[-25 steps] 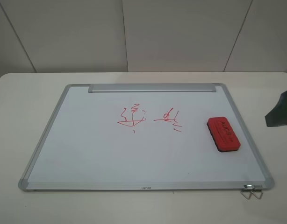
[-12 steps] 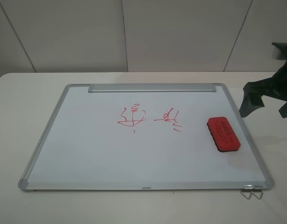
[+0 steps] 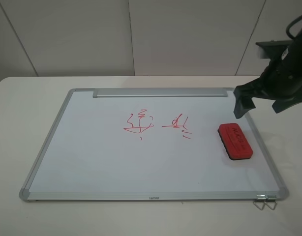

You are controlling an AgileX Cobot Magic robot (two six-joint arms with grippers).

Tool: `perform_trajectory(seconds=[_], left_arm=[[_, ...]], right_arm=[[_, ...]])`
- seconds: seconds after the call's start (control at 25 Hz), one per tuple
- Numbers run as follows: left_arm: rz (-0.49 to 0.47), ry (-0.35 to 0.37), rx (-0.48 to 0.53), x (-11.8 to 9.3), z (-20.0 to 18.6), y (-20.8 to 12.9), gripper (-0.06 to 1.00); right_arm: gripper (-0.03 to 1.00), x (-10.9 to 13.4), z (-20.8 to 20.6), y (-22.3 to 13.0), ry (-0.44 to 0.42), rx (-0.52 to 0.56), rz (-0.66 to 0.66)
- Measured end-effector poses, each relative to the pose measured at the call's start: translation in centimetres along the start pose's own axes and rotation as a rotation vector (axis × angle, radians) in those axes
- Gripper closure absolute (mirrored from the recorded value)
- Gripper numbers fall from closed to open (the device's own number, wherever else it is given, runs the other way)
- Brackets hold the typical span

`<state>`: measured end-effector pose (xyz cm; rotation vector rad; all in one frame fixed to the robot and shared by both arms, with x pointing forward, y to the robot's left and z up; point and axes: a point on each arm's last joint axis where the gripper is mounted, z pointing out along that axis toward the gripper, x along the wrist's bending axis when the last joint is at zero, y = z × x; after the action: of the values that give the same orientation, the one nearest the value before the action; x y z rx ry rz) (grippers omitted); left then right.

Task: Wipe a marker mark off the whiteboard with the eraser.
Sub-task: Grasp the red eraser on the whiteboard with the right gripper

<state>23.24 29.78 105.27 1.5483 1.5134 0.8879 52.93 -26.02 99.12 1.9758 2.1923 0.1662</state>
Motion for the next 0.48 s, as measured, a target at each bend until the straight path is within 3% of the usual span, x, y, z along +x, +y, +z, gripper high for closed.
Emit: perform_trajectory(seconds=[0.48], left_arm=[[0.000,0.000,0.000,0.00,0.00,0.00,0.17]], right_arm=[[0.14,0.79,-0.07,0.08,-0.025,-0.016,-0.007]])
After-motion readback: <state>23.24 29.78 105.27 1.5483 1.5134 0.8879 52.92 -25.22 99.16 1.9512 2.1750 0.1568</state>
